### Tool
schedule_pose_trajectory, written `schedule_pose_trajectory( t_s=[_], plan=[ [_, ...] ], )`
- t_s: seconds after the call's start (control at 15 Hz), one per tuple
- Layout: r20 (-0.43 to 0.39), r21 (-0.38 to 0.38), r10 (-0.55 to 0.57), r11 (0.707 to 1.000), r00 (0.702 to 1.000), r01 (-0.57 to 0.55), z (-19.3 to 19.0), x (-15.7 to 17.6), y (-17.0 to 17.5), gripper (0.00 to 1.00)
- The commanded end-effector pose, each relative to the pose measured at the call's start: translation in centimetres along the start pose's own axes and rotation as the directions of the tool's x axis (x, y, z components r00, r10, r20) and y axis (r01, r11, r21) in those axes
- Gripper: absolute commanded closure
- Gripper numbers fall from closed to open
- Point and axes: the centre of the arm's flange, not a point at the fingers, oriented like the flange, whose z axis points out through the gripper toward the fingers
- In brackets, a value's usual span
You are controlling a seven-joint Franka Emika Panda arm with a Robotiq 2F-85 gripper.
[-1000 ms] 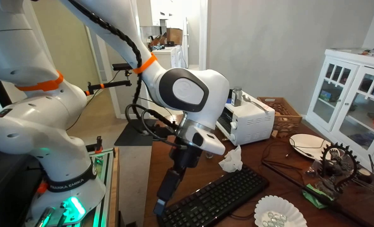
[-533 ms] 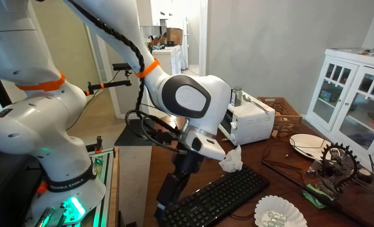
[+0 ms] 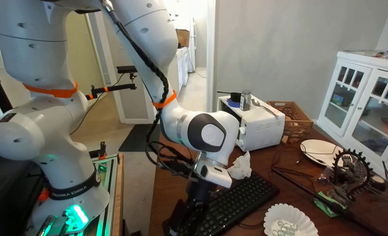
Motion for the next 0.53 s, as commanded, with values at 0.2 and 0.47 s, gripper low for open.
schedule_pose_trajectory(
  t_s=[0.2, 0.47],
  plan=[
    [-0.040, -0.164, -0.010, 0.987, 0.999, 0.004, 4.9, 6.1, -0.3, 0.00],
    [-0.052, -0.261, -0.027, 0.965, 0.998, 0.013, 8.3, 8.5, -1.2, 0.00]
  ],
)
